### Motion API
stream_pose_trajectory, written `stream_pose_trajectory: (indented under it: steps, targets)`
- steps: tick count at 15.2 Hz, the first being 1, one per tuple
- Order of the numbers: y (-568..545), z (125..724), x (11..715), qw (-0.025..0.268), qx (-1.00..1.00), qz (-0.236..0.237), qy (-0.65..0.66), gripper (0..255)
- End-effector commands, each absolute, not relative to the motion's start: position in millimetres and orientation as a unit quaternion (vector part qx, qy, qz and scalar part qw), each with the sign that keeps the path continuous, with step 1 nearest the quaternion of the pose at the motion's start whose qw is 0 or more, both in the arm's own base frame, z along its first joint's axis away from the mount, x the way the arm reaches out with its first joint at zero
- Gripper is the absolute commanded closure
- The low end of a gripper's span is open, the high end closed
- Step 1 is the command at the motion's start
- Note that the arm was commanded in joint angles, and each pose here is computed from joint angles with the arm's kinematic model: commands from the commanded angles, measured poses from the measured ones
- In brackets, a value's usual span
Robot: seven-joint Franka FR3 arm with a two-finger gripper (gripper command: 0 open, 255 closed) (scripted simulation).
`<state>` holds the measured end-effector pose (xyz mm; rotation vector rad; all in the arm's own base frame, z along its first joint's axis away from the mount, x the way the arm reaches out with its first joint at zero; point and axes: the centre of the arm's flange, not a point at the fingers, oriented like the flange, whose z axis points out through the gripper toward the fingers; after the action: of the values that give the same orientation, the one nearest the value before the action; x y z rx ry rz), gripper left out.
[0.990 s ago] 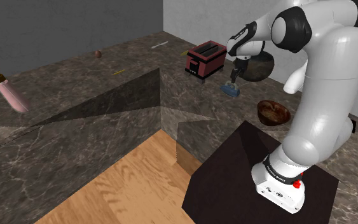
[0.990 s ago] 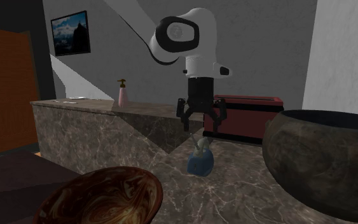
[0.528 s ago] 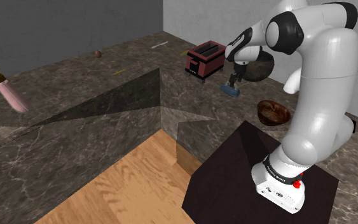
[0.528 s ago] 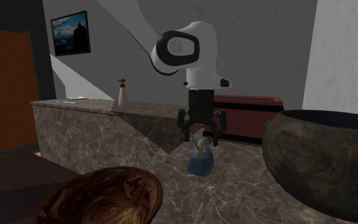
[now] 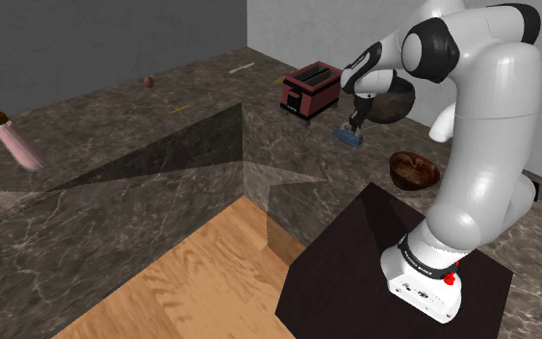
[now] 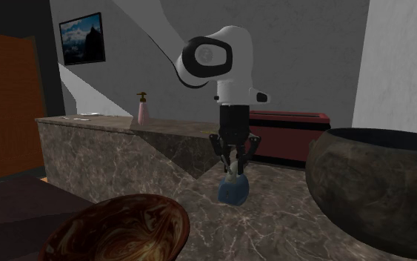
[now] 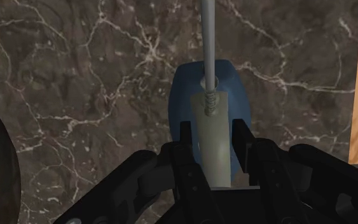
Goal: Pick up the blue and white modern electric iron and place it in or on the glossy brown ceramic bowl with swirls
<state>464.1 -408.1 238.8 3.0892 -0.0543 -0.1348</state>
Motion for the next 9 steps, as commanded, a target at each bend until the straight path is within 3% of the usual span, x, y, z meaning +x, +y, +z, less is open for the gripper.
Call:
stream_pose_trajectory:
  steps: [1,9]
  targets:
    - [-408.1,238.8,464.2,0.024,0.999,-0.044,-0.018,255]
    - [-408.1,244.0,464.1,0.024,0.999,-0.044,-0.018,255]
